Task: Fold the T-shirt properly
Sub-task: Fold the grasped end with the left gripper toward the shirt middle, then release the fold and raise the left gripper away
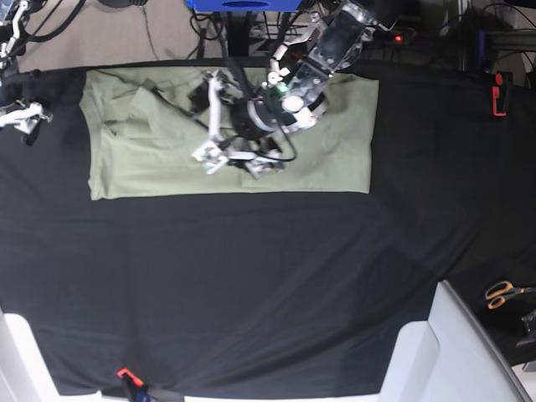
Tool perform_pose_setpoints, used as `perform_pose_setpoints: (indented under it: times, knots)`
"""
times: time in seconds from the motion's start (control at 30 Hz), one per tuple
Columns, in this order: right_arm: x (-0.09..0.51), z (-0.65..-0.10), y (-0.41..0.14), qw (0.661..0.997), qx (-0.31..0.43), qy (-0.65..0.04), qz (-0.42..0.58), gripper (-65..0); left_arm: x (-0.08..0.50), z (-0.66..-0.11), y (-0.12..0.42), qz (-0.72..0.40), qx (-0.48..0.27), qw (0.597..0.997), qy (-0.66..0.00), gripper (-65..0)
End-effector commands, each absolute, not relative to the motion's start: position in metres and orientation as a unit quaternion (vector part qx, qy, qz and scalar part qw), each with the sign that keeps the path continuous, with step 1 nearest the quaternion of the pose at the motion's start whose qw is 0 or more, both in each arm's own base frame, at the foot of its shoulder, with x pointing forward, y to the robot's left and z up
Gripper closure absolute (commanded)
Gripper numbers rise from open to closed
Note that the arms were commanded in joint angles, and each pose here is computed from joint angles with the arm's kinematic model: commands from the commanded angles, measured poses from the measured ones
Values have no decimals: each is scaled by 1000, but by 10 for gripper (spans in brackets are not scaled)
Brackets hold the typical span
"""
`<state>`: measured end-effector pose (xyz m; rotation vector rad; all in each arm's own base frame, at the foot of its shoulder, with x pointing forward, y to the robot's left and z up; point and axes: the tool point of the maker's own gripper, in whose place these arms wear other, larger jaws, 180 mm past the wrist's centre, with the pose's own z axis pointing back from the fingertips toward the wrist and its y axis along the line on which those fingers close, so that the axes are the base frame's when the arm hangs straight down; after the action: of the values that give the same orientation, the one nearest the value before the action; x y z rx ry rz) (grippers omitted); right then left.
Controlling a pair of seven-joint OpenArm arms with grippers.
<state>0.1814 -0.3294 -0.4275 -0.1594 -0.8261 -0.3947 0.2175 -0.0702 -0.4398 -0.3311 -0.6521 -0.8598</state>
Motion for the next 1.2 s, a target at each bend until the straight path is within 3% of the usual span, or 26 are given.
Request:
perform_pose_setpoints:
  times: [0.0,0.13,0.2,0.3,0.37,0.4,0.83,1.17]
  knots:
    - [186,-417,-337,886,-86,-416,-186,-428,228,-426,-78,-404,-164,836,-333,-550]
    - [186,-415,-339,886,-88,-416,-183,-428,250,-414,-42,-361,-136,850,-358,-543]
    - [186,-414,-339,886,-89,-417,-182,-429,256,-411,-3,-323,-108,866,-365,-479]
    - [186,-414,-339,886,-89,-417,-182,-429,253,-404,48,-283,-67,881,-373,-252]
    - [188,-414,-338,885,-87,-419,-184,-429,243,-404,73,-270,-47,889,-367,-31]
    - [188,-414,-337,885,-87,-419,-184,-429,236,-407,84,-266,-38,893,-361,0]
    - [197,-417,-326,887,-73,-421,-174,-428,189,-428,145,-233,10,924,-303,0]
    - [196,-417,-327,887,-74,-420,-175,-428,153,-469,147,-235,-4,943,-235,0]
